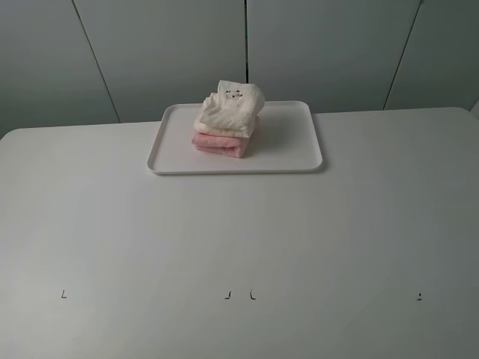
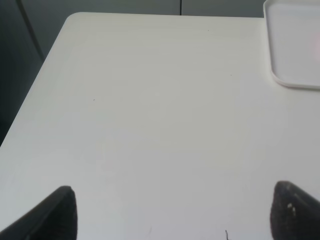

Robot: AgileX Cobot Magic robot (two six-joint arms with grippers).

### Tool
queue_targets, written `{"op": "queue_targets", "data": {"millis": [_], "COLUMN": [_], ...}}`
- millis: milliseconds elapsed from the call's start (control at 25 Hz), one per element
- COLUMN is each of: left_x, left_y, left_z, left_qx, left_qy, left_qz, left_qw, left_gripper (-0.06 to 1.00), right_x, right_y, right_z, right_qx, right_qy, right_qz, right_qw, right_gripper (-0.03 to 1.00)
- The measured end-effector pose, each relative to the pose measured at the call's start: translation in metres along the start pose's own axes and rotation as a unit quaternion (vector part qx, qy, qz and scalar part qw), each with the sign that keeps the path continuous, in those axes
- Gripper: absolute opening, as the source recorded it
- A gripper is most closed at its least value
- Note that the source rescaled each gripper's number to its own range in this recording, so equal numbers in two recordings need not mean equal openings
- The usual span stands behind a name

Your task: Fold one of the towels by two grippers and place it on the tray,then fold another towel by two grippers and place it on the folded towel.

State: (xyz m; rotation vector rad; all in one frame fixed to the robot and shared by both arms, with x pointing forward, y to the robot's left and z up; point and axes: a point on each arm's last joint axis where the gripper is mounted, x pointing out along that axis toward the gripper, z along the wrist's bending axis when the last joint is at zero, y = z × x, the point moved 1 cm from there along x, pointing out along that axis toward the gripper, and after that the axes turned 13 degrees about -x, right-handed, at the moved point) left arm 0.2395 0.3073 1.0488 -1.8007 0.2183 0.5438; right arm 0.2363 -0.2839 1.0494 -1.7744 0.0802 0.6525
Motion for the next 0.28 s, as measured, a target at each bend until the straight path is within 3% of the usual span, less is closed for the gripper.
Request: {"op": "queue_targets", "data": {"millis": [280], "left_x": [0.0000], "left_y": [0.0000], "left_z": [0.0000], "left_qx": [0.000], "left_qy": [0.000], "left_qz": [0.000], "left_qw": [1.000], "left_gripper": [0.99], "right_x": [0.0000], "right_y": [0.0000], "right_z": [0.0000], "right_qx": [0.000], "right_qy": [0.000], "right_qz": [0.000], "right_qw": [1.000], "right_gripper": [1.00]}}
